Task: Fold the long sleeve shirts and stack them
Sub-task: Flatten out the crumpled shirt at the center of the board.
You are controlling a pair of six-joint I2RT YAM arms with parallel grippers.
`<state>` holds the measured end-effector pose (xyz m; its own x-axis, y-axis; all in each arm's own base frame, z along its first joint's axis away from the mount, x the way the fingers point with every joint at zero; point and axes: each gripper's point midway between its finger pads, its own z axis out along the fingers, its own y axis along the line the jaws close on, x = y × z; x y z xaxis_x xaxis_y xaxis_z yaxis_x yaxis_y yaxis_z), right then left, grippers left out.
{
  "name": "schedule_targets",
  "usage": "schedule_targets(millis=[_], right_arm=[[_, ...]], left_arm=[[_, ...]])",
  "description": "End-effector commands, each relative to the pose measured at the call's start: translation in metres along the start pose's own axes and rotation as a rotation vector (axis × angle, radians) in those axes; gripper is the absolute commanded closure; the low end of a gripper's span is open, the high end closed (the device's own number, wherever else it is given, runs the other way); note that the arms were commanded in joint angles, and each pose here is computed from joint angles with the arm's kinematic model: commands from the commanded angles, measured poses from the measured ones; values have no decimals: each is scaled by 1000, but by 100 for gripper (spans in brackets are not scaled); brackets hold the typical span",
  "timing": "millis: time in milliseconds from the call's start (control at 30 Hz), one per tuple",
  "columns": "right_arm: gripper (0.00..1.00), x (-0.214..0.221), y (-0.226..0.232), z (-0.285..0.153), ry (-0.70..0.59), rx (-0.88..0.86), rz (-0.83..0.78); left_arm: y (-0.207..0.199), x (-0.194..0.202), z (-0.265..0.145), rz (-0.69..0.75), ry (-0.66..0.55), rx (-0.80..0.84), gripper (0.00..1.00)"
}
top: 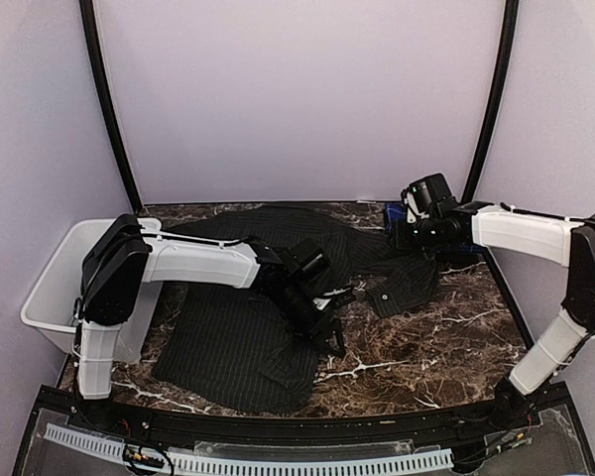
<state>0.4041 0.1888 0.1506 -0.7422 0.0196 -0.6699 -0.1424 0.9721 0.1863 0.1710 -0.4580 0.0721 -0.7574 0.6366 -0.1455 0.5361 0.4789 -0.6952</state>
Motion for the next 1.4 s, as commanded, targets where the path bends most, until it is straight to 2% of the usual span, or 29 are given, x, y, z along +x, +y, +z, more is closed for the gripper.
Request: schedule_targets(millis=[0, 133, 300, 400, 700, 933, 1067, 1233, 1367], right_arm=[[54, 7, -5, -14, -63, -8, 65], [51, 27, -5, -18, -53, -43, 87], [50, 46, -1, -23, -32, -46, 73], [50, 56, 0, -24, -14, -56, 75], [50, 98, -10, -14, 83, -8, 78], [49, 118, -14, -12, 122, 23, 84], [48, 123, -10, -8, 135, 29, 61], [47, 126, -6, -5, 150, 45, 30], [47, 124, -6, -8, 141, 48, 16]], left_arm=[[-34, -20, -18, 56, -53, 78, 49], [-49, -29, -29, 75, -80, 100, 47], [-26, -28, -54, 35, -142, -54, 46], [-11, -19, -68, 3, -163, -90, 45], [16, 18, -80, -43, -137, -146, 46], [40, 42, -71, -63, -49, -206, 55], [50, 48, -69, -84, -38, -242, 57], [62, 47, -84, -112, -94, -333, 50], [72, 75, -83, -143, -57, -333, 49]])
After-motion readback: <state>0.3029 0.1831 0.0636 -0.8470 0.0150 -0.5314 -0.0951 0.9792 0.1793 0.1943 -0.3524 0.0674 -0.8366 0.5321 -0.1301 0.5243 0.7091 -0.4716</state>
